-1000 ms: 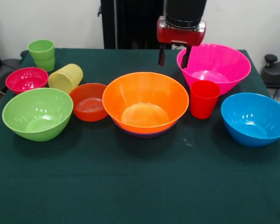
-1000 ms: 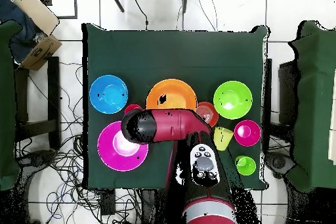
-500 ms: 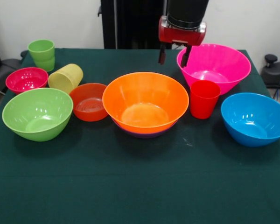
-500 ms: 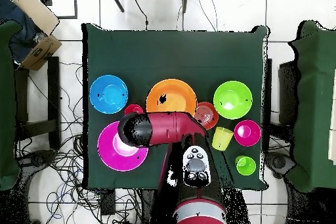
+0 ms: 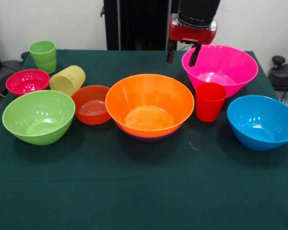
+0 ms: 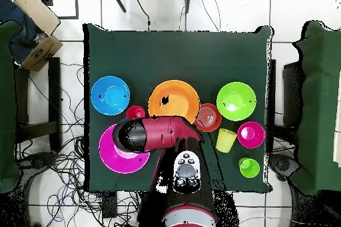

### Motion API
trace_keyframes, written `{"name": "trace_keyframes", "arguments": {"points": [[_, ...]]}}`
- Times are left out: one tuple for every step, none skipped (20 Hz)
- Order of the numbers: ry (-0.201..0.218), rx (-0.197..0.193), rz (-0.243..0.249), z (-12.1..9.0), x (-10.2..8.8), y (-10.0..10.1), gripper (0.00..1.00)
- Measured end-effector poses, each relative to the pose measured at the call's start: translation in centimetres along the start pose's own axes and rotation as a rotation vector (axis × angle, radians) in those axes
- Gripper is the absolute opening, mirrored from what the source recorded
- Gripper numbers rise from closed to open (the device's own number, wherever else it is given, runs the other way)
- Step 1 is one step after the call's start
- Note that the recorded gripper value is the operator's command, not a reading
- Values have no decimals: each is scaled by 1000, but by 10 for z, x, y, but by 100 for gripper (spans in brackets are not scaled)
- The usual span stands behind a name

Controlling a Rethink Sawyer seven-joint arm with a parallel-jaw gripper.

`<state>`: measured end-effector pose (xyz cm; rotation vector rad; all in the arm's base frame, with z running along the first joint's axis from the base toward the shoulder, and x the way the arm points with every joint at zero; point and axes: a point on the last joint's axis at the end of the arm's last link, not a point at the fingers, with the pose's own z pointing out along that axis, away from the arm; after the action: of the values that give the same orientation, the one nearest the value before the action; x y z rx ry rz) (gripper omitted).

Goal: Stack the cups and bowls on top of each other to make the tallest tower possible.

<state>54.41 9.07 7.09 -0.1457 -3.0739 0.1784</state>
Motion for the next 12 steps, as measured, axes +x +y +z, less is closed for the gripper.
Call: {"name": "trace_keyframes", "arguments": {"points": [[0, 3, -2, 0, 1, 1, 100], [1, 5, -2, 0, 2, 1, 100], [1, 6, -2, 0, 2, 1, 100], [1, 8, -1, -1, 3, 1, 100], [2, 9, 1, -1, 3, 1, 100], [2, 10, 2, -1, 3, 1, 100], [3, 12, 4, -1, 4, 0, 100], [4, 14, 8, 0, 4, -2, 100], [4, 15, 9, 1, 4, -3, 100], [3, 15, 11, 3, 4, -3, 100], [3, 15, 12, 4, 5, -4, 100], [1, 14, 13, 7, 5, -4, 100]]}}
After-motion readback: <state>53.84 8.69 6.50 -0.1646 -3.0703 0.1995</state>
